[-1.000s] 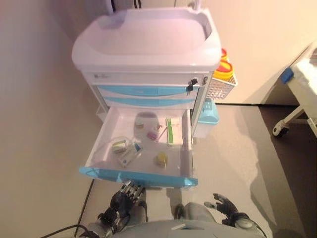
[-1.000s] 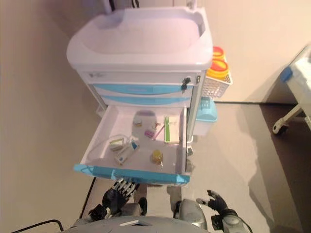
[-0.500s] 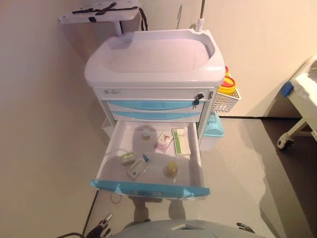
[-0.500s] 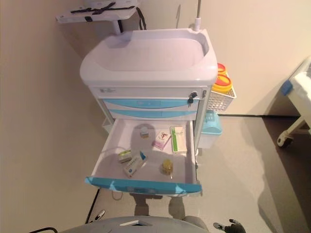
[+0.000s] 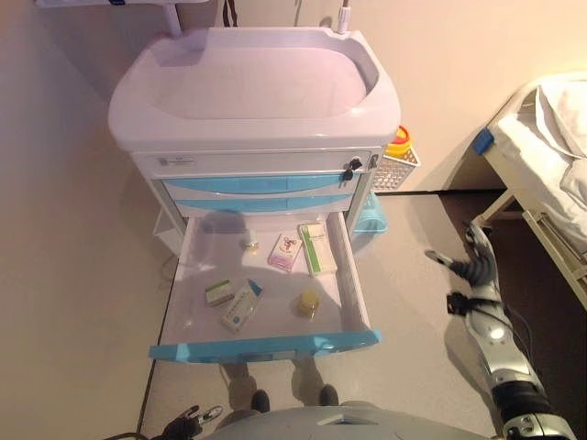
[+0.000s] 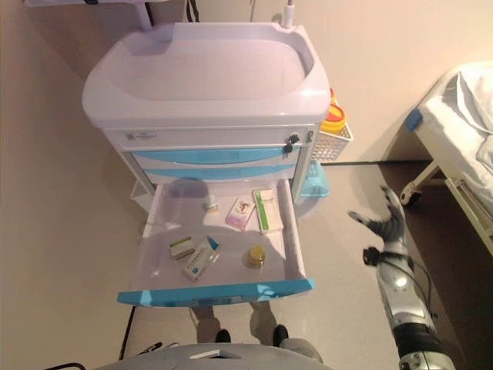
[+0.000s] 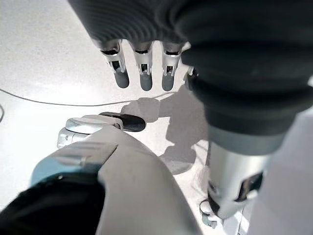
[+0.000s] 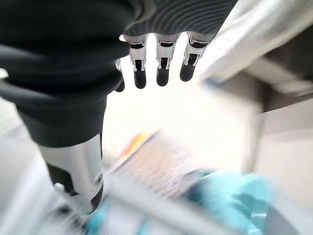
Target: Open the drawer and pick up the medicine
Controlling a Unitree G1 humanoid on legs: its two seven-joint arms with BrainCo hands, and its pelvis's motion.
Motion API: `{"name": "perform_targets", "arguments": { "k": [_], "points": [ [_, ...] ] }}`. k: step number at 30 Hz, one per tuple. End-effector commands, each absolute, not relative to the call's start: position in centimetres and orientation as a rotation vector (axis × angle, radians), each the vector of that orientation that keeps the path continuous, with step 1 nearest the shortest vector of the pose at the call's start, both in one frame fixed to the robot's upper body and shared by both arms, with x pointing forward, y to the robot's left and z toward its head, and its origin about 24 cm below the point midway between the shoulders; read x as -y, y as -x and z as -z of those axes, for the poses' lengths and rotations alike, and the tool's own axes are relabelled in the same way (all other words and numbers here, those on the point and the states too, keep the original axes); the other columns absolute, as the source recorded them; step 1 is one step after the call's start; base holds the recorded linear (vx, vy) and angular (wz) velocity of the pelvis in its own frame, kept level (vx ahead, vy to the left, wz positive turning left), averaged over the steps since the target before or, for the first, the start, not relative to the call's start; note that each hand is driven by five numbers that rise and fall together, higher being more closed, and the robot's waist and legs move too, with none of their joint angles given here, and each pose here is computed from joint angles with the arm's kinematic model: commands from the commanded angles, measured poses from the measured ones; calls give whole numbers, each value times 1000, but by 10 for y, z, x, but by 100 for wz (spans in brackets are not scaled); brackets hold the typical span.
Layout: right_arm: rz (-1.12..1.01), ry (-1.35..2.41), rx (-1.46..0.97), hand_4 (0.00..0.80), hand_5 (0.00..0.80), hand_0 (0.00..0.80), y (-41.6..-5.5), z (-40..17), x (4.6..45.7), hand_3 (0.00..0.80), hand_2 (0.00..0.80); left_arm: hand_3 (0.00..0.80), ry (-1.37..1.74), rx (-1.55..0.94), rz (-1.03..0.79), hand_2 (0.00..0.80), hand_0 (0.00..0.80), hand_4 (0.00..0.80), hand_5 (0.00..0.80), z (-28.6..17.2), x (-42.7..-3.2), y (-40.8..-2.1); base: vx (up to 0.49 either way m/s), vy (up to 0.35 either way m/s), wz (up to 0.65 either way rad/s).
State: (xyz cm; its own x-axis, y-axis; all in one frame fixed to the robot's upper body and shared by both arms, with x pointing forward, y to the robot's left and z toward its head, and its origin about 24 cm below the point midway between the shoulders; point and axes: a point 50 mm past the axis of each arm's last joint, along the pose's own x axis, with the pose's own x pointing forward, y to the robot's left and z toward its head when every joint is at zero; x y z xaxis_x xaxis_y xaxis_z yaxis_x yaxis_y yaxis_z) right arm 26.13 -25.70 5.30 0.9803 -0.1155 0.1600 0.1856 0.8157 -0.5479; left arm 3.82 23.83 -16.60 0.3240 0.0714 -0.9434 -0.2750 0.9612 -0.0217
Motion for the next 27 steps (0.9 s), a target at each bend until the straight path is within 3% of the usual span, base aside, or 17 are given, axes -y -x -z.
{"name": "perform_targets", "arguments": {
  "k": [1,6,13,27],
  "points": [
    [-94,772,333,0,0,0,-274,-92,225,0,0,0,142,-1235,-210,0,0,0,0,166,-241,-37,10,6,16],
    [-449,947,436,0,0,0,-277,-114,187,0,0,0,128,-1258,-207,0,0,0,0,166,-243,-32,10,-1,15],
    [-730,1214,380,0,0,0,-285,-110,163,0,0,0,100,-1256,-188,0,0,0,0,164,-251,-43,-4,-5,10],
    [-967,1478,232,0,0,0,-287,-59,154,0,0,0,35,-1237,-134,0,0,0,0,160,-255,-65,-13,-28,16]
  ]
}}
